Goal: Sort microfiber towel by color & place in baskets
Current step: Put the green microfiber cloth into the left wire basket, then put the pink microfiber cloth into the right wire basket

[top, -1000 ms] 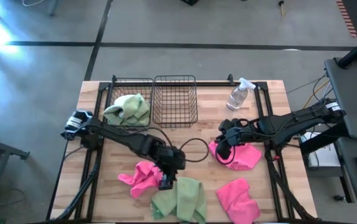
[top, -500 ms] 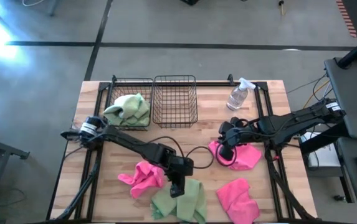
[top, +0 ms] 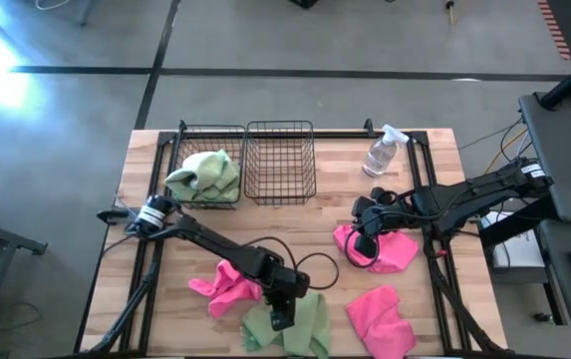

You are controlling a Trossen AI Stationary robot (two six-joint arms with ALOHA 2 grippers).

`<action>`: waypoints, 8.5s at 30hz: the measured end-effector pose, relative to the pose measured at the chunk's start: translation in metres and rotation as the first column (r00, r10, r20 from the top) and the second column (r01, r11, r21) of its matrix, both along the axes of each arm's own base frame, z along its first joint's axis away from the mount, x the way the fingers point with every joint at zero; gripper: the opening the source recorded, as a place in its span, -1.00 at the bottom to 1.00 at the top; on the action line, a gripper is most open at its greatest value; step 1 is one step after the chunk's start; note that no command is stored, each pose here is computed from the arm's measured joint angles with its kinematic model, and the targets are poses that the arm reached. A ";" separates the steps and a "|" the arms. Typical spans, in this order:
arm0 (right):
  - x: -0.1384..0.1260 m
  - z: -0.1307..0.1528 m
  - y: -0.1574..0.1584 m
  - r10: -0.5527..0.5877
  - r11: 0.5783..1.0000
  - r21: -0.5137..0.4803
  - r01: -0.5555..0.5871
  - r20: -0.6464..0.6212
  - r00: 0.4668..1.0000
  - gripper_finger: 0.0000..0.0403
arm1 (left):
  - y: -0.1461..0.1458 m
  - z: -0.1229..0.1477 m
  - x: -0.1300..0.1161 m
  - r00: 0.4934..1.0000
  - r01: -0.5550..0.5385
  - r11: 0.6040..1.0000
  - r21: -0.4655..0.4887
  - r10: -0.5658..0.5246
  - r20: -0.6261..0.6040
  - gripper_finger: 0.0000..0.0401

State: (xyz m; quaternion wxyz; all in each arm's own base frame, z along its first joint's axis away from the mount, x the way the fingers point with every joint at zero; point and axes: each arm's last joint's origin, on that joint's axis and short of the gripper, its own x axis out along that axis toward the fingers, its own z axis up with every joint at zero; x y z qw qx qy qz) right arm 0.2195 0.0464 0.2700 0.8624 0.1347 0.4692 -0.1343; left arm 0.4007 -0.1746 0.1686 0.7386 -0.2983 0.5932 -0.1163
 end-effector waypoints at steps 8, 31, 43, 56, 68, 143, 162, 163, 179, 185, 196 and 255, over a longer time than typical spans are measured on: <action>0.000 0.000 0.000 0.002 1.000 0.003 -0.002 -0.003 1.000 -0.66 | -0.001 -0.030 0.009 1.000 -0.017 0.999 0.030 0.017 -0.009 -0.35; -0.001 -0.001 0.001 0.026 0.999 0.042 -0.025 -0.019 0.999 -0.66 | 0.000 -0.047 0.016 0.995 -0.101 0.993 0.064 0.102 -0.012 -0.62; -0.001 -0.001 0.001 0.036 0.999 0.036 -0.035 -0.020 0.999 -0.66 | 0.001 -0.039 0.015 0.988 -0.151 0.987 0.055 0.152 -0.013 -0.97; -0.001 -0.001 0.001 0.101 0.995 -0.012 -0.101 -0.025 0.995 -0.66 | 0.001 0.041 0.030 0.975 -0.221 0.959 0.180 0.211 0.074 -0.98; -0.001 0.000 0.001 0.178 0.982 -0.058 -0.180 -0.036 0.983 -0.66 | 0.028 0.164 0.010 0.898 -0.439 0.687 0.579 0.338 0.281 -0.98; 0.000 0.001 -0.003 0.005 0.995 -0.104 -0.004 0.011 1.000 -0.66 | 0.203 0.189 -0.266 0.591 -0.753 0.069 0.655 0.508 0.626 -0.71; 0.000 0.001 -0.003 0.006 0.995 -0.104 -0.005 0.010 1.000 -0.66 | 0.200 0.218 -0.265 0.560 -0.816 0.223 0.534 0.534 0.633 -0.37; 0.000 0.001 -0.003 0.006 0.995 -0.104 -0.005 0.010 1.000 -0.66 | 0.199 0.221 -0.263 0.564 -0.819 0.269 0.506 0.537 0.627 -0.37; -0.001 0.000 -0.003 0.006 0.994 -0.107 -0.006 -0.002 1.000 -0.66 | 0.147 0.223 -0.250 0.607 -0.777 0.509 0.371 0.446 0.658 -0.37; -0.001 0.000 -0.003 0.006 0.994 -0.108 -0.007 -0.007 1.000 -0.66 | 0.121 0.220 -0.262 0.584 -0.784 0.503 0.363 0.400 0.707 -0.37; 0.000 0.000 -0.003 -0.002 0.995 -0.101 0.002 0.002 1.000 -0.66 | 0.117 0.208 -0.291 0.559 -0.820 0.400 0.410 0.403 0.725 -0.37; 0.011 0.009 -0.004 -0.263 0.963 -0.005 0.270 0.211 0.941 -0.66 | 0.101 0.088 -0.317 0.716 -0.297 0.946 -0.130 0.310 0.626 -0.37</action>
